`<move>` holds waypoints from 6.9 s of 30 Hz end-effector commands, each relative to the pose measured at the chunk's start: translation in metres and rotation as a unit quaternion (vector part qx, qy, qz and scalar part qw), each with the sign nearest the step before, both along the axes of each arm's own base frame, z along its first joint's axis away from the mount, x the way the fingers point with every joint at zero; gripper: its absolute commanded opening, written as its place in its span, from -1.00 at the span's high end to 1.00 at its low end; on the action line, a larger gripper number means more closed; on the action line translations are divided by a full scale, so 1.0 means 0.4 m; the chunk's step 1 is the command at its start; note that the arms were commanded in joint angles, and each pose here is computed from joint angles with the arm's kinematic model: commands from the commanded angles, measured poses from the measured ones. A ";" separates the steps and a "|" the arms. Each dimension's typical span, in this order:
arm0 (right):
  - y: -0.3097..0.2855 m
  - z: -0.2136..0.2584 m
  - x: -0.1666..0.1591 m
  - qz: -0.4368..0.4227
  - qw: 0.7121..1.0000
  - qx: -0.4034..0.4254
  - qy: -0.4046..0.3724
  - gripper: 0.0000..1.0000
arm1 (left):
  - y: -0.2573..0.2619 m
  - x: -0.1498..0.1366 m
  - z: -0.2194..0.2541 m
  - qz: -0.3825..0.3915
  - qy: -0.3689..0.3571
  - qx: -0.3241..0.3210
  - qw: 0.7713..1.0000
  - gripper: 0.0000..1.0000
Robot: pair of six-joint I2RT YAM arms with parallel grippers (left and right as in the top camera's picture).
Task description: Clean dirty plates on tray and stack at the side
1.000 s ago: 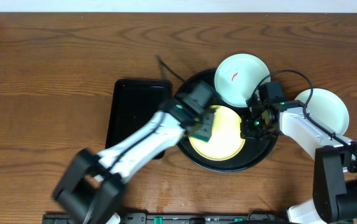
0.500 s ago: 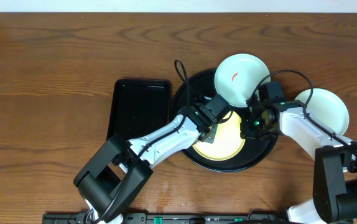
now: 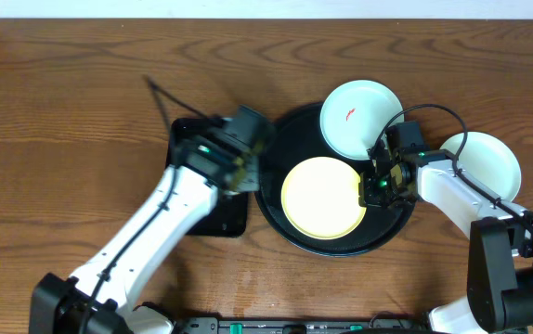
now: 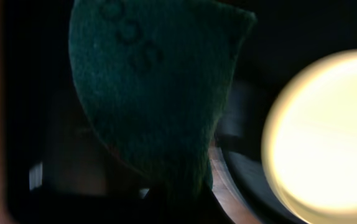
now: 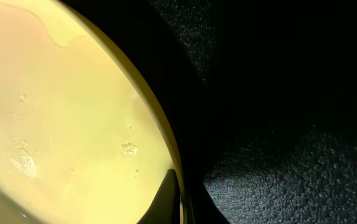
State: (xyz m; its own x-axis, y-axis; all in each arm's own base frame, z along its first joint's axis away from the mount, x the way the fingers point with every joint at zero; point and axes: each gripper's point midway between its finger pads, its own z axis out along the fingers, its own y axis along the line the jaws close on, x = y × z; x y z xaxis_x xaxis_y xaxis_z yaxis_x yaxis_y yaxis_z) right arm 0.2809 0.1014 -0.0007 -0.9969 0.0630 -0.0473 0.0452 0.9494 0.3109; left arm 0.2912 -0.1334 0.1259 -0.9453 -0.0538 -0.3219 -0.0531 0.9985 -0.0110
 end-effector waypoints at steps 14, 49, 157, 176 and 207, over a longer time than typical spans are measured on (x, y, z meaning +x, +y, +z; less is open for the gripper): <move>-0.011 0.016 0.041 0.014 0.999 -0.018 -0.038 0.97 | 0.165 -0.047 -0.189 0.104 0.101 -0.117 0.982 0.00; 0.498 0.407 0.264 0.069 0.924 0.103 -0.361 0.97 | 0.151 -0.140 0.288 0.036 -0.213 -0.224 0.950 -0.64; 0.613 0.704 0.195 0.274 0.655 -0.234 -0.664 0.98 | 0.150 -0.136 0.282 0.037 -0.208 -0.223 0.952 -0.65; 0.596 0.708 0.202 0.261 0.656 -0.250 -0.662 0.98 | 0.150 -0.136 0.282 0.037 -0.208 -0.223 0.952 -0.65; -0.212 0.478 0.204 -0.140 0.957 -0.010 -0.252 0.98 | 0.150 -0.136 0.282 0.037 -0.208 -0.223 0.952 -0.65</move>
State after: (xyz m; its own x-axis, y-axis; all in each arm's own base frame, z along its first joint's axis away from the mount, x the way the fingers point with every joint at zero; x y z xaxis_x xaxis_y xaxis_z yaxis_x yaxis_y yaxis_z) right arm 0.3640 0.0509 0.1947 -0.7953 0.1911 -0.5754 0.0305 0.9604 0.2769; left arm 0.2354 -0.0736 0.2307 -0.7396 -0.3347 -0.5839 -0.0316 0.8839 -0.4666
